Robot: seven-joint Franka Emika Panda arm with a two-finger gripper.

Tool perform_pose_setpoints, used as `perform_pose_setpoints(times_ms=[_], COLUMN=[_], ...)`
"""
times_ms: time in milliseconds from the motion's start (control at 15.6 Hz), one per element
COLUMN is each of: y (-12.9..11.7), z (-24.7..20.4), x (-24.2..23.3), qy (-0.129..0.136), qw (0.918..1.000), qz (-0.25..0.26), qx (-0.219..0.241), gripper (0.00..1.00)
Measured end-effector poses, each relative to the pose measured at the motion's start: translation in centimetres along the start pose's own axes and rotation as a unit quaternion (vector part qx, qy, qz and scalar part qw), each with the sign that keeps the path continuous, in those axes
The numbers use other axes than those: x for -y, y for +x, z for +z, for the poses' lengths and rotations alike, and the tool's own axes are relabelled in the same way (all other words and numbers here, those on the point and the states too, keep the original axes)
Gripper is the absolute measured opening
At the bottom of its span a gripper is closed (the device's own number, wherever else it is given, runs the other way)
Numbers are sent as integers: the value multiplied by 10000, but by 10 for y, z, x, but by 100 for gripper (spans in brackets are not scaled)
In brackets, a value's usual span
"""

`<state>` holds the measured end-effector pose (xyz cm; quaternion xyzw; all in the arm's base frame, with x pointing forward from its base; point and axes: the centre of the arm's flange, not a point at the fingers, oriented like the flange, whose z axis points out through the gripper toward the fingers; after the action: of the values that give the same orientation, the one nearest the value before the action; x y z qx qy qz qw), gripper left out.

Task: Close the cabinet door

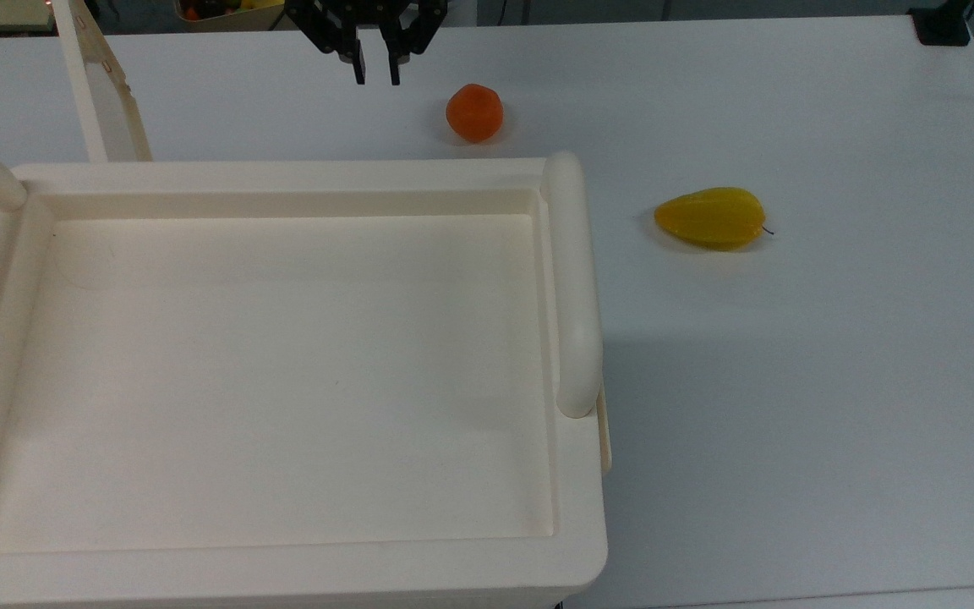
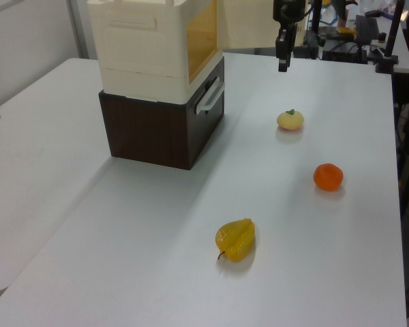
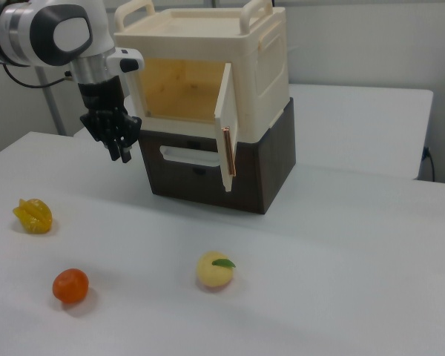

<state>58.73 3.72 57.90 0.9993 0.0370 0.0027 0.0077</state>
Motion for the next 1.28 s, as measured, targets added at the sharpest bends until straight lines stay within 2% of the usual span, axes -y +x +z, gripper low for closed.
perform_pose_setpoints(times_ms=[193, 770, 899, 1284], y=[0, 0, 1, -3], z=[0, -11, -28, -100], x=[0, -11, -21, -58], qy=[-1, -6, -15, -287], qw=[10000, 9999, 9995, 9932], qz=[0, 96, 173, 455], qx=[1, -116, -282, -1034], gripper=[1, 1, 1, 1])
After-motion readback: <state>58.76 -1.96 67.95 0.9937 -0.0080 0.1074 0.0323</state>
